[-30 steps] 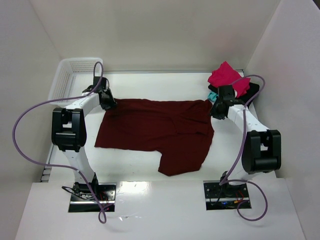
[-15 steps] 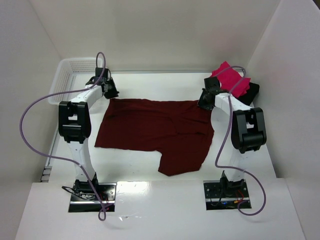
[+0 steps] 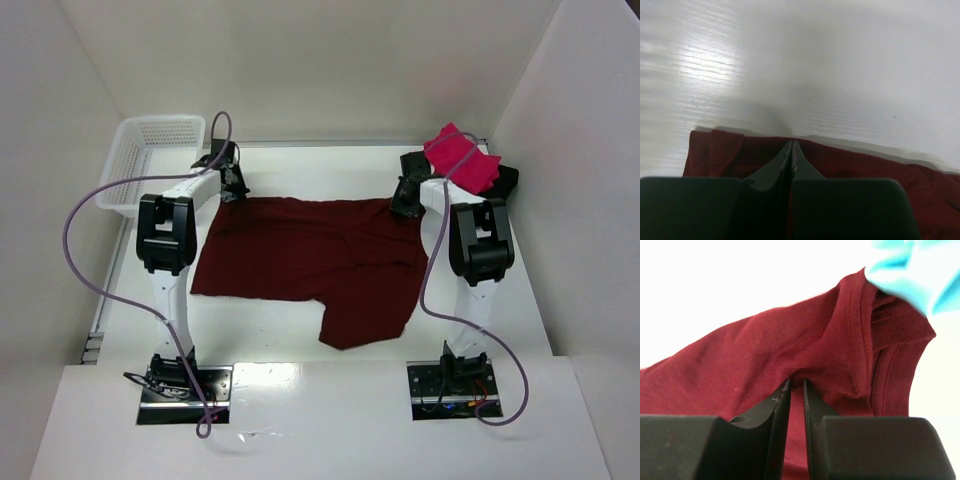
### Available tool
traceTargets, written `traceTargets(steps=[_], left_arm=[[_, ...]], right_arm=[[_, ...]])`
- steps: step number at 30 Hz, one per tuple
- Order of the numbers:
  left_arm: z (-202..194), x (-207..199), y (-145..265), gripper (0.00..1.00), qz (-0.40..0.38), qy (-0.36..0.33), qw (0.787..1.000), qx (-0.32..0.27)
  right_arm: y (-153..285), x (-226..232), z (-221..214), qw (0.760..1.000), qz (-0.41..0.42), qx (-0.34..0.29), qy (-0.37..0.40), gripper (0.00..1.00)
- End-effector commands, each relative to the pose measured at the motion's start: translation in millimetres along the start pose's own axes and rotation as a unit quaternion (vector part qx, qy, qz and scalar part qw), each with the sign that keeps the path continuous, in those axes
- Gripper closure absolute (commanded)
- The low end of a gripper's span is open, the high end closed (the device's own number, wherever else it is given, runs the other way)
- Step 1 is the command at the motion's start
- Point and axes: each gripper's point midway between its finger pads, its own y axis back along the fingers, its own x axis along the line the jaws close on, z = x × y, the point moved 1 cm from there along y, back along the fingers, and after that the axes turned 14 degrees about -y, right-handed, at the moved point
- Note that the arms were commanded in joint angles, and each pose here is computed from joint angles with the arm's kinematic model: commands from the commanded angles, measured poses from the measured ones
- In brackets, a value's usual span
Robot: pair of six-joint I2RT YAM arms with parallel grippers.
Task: Fold and stack the t-shirts
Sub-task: Fold the flattened tshirt in 1/3 of the way
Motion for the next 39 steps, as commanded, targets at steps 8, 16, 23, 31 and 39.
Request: traceTargets(steps=[8, 16, 23, 31, 39], left_arm=[[-0.2, 19.5, -14.8, 0.97, 0.058, -0.003, 0.997, 0.045], [22.2, 20.7, -18.9, 0.95, 0.056, -0.006, 0.998, 0.022], [71.9, 14.3, 27.9, 0.82, 0.046, -0.018, 0.998, -0.043], [105.9, -21.5, 132.5, 0.30, -0.010, -0.063, 0.989, -0.130], [34.6, -22.2, 201.1, 0.14, -0.026, -0.019, 0.990, -0.138]], right_arm=[[-34.9, 21.6, 17.1, 1.000, -0.008, -0.006, 0.027, 0.77], [-52.4, 45.1, 40.9, 0.999, 0.002, -0.018, 0.048, 0.77], [-10.5, 85.0, 81.5, 0.995, 0.055, -0.060, 0.062, 0.64], [130.2, 94.8, 106.3, 0.980, 0.130, -0.144, 0.044, 0.00], [139.2, -0.5, -7.3, 0.993, 0.089, -0.052, -0.049, 0.00]])
